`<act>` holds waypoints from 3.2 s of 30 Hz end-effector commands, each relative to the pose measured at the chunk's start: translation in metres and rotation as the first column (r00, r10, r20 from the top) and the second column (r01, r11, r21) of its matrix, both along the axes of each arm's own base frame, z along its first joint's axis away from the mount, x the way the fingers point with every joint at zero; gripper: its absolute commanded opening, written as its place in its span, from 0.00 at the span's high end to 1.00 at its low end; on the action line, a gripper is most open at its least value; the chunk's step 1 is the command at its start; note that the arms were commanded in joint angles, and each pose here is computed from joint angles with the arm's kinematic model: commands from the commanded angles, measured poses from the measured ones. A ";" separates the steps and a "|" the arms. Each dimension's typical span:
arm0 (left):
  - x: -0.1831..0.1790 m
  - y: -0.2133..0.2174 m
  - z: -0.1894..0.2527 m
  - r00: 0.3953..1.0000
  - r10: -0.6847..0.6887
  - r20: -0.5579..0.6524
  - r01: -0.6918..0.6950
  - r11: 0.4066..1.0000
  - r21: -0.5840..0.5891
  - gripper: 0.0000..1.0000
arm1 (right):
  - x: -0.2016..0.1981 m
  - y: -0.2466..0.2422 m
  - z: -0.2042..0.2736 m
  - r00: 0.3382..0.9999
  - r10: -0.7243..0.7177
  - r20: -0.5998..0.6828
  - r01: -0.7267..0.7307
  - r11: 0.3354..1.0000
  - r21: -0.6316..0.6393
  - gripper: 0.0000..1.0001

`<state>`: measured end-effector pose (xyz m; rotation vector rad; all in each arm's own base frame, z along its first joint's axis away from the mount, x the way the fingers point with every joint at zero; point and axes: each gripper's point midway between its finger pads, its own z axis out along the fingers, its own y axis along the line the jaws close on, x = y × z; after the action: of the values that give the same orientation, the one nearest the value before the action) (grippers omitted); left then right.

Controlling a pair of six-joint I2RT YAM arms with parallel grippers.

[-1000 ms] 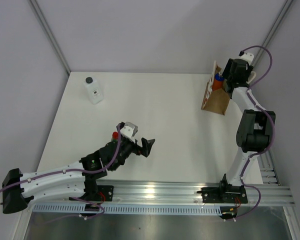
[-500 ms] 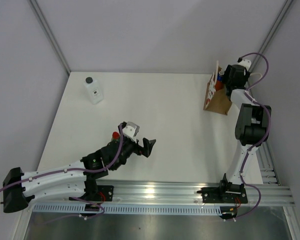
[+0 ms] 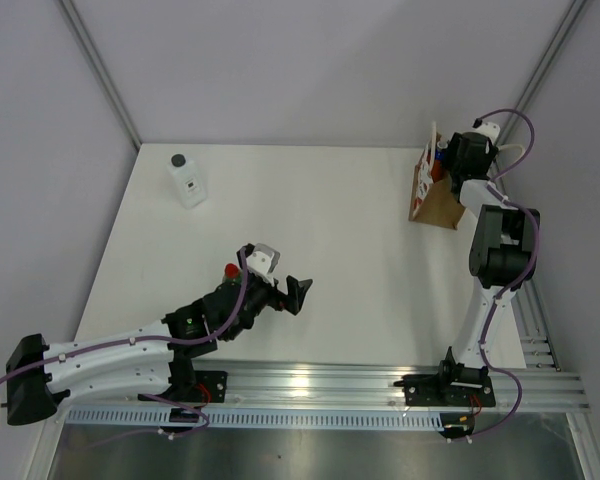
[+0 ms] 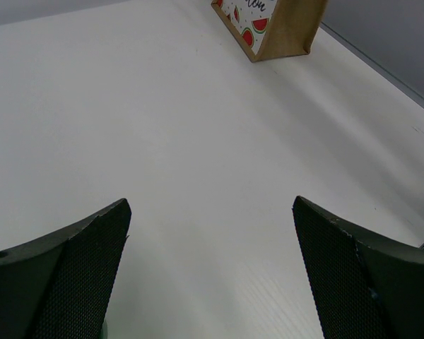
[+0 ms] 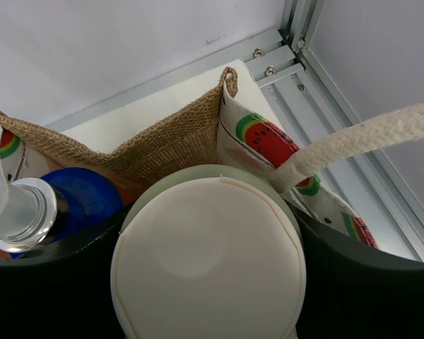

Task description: Place the personal care products into the canvas bag

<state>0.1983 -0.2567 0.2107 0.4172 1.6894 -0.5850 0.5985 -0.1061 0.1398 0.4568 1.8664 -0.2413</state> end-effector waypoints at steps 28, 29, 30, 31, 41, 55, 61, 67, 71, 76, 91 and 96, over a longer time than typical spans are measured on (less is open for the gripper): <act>0.000 0.001 0.032 1.000 0.010 0.029 -0.007 0.995 -0.095 0.01 | 0.002 0.002 0.108 0.987 0.016 0.162 -0.019 1.000 0.015 0.16; -0.001 0.001 0.032 1.000 0.008 0.029 -0.005 0.995 -0.097 0.01 | 0.002 0.002 0.109 0.987 0.017 0.163 -0.020 1.000 0.016 0.15; -0.001 0.001 0.032 1.000 0.008 0.029 -0.005 0.995 -0.097 0.01 | 0.001 0.003 0.113 0.986 0.017 0.168 -0.020 1.000 0.017 0.15; 0.000 0.001 0.033 1.000 0.011 0.028 -0.008 0.995 -0.098 0.01 | 0.000 0.002 0.116 0.986 0.014 0.165 -0.017 1.000 0.017 0.14; 0.003 0.002 0.031 0.999 0.028 0.036 -0.025 0.996 -0.082 0.01 | -0.043 0.022 0.197 0.970 0.043 0.241 -0.070 0.992 0.103 0.14; 0.010 0.020 0.036 0.992 0.108 0.067 -0.102 0.991 -0.082 0.01 | -0.155 0.218 0.241 0.768 0.496 0.405 -0.598 0.782 0.176 0.13; 0.014 0.031 0.035 0.984 0.167 0.063 -0.162 0.983 -0.086 0.01 | -0.224 0.306 0.208 0.651 0.649 0.393 -0.754 0.610 0.243 0.13; 0.020 0.055 0.041 0.959 0.271 0.082 -0.266 0.961 -0.072 0.01 | -0.289 0.335 0.167 0.603 0.702 0.379 -0.797 0.516 0.313 0.13; 0.022 0.071 0.060 0.939 0.330 0.093 -0.321 0.942 -0.101 0.01 | -0.321 0.337 0.126 0.598 0.721 0.352 -0.798 0.495 0.343 0.13; 0.020 0.093 0.076 0.924 0.375 0.070 -0.372 0.927 -0.056 0.01 | -0.347 0.337 0.084 0.581 0.745 0.328 -0.799 0.445 0.404 0.13; 0.006 0.115 -0.017 0.921 0.346 -0.182 -0.322 0.935 0.145 0.01 | -0.357 0.337 0.082 0.556 0.756 0.345 -0.819 0.426 0.384 0.13; 0.008 0.106 -0.043 0.916 0.326 -0.234 -0.284 0.938 0.197 0.01 | -0.360 0.338 0.085 0.547 0.761 0.349 -0.824 0.416 0.384 0.13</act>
<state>0.2050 -0.1416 0.1786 0.1833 1.9761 -0.2456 0.2370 0.2308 0.2042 -0.1281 1.8655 0.9527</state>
